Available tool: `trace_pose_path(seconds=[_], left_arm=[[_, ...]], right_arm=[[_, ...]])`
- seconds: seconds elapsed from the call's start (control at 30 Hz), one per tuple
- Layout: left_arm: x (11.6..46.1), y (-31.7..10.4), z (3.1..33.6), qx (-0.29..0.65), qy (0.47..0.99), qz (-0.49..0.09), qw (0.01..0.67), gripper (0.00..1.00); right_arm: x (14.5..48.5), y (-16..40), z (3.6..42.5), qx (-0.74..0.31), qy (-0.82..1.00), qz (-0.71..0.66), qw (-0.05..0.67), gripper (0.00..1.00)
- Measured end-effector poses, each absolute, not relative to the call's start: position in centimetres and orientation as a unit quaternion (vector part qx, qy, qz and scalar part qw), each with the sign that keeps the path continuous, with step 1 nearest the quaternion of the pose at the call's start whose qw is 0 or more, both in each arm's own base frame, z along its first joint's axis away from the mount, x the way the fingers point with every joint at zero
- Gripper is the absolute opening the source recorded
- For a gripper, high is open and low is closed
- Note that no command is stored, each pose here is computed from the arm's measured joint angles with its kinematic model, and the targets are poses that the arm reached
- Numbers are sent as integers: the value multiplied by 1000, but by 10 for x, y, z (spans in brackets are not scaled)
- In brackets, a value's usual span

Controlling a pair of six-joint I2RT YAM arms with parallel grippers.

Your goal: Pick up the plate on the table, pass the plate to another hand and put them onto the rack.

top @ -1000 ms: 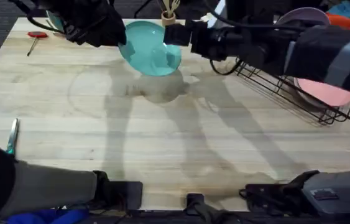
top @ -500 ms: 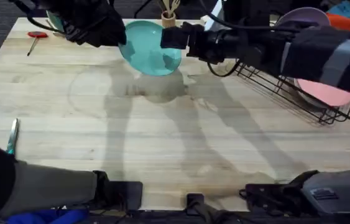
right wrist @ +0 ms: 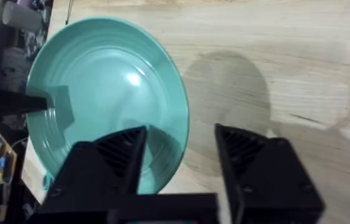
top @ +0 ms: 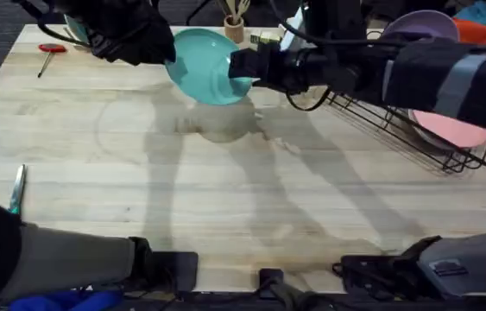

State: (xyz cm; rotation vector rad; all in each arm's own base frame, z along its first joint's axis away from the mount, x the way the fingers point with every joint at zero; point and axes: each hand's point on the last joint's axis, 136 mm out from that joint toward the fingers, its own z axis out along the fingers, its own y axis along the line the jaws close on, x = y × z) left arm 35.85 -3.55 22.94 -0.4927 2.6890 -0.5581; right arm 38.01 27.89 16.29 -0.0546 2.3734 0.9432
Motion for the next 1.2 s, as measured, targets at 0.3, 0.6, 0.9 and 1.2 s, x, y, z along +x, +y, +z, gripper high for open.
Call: trace_pose_path(seconds=[0.3, 0.6, 0.9, 1.2], left_arm=[[359, -35, 229, -174, 949, -195, 175, 41], [359, -31, 228, -176, 950, -187, 177, 41], [359, -33, 229, -170, 950, -192, 177, 593], [359, -35, 230, -172, 949, -198, 176, 992]], right_arm=[[380, 279, 163, -20, 889, 355, 288, 74], [380, 280, 165, -20, 887, 361, 288, 31], [386, 271, 164, -10, 889, 355, 289, 30], [401, 248, 163, -8, 889, 338, 308, 30]])
